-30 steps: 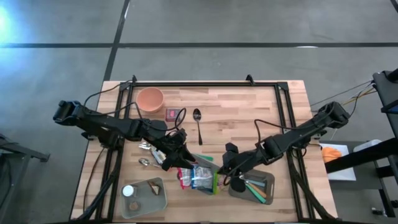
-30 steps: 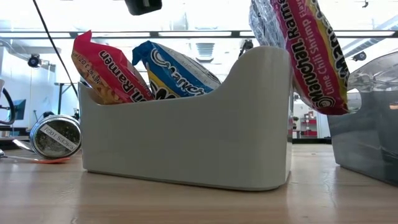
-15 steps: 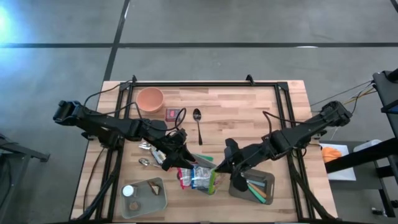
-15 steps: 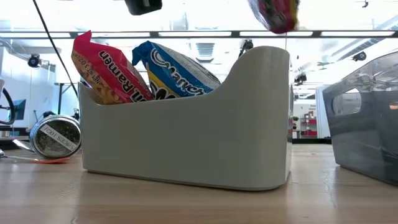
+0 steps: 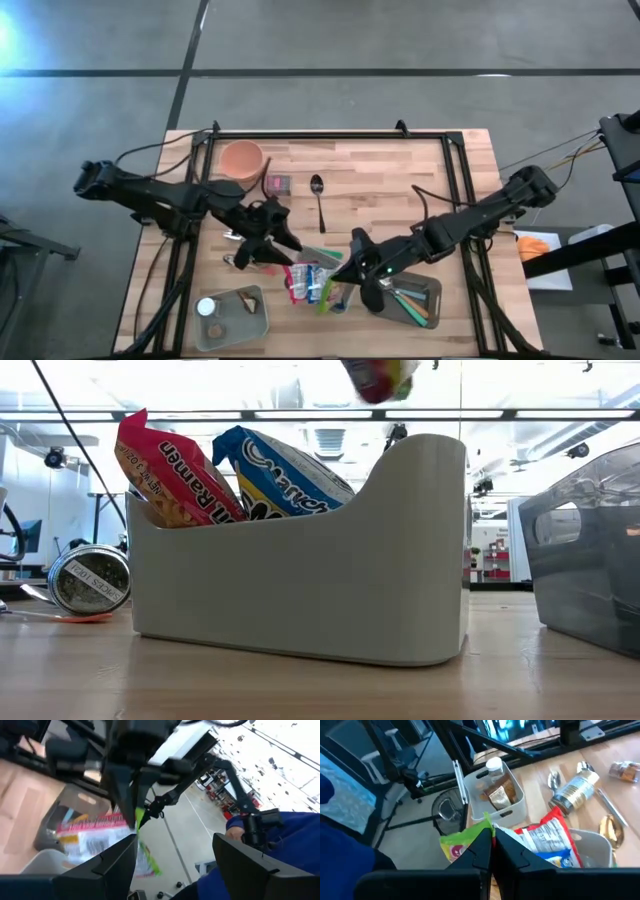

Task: Pick & Place Food Item
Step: Put the green noodle pack into the right gray bin

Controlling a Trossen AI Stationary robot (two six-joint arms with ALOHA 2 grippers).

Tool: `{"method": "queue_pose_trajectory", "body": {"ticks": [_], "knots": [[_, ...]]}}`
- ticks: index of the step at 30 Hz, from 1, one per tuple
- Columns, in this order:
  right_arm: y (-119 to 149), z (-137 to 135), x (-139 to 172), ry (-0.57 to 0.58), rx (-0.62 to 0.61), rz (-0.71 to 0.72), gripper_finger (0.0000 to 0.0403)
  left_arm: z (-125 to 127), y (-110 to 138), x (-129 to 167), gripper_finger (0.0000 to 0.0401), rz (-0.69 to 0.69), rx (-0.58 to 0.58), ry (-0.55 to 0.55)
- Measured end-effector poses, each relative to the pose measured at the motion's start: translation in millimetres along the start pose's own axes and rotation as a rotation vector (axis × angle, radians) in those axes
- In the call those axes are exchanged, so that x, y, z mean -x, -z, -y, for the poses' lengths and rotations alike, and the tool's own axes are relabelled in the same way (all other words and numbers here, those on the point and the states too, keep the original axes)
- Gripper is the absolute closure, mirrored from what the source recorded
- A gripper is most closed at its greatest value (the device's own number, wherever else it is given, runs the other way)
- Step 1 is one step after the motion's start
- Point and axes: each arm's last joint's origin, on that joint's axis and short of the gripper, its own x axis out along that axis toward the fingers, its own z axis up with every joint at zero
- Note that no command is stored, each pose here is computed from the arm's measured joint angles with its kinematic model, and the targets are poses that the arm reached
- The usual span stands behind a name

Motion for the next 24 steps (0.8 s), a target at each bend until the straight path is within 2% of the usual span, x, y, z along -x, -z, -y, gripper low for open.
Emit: {"method": "queue_pose_trajectory", "body": {"ticks": [6,15,20,24], "knots": [[19,10,-11,-0.015,-0.04,-0.003,0.0395,4,-2,5,0.014,0.016,-0.021,0.007],[53,29,-18,-0.103,-0.148,0.046,0.0395,2,0,5,0.0139,0.002,-0.014,-0.008],[71,40,-20,-0.084,-0.215,-0.018,0.0395,2,0,5,0.0139,0.001,-0.014,-0.009],[75,45,-21,-0.08,-0.255,-0.038,0.0395,2,0,5,0.0139,0.001,-0.013,-0.009]]}}
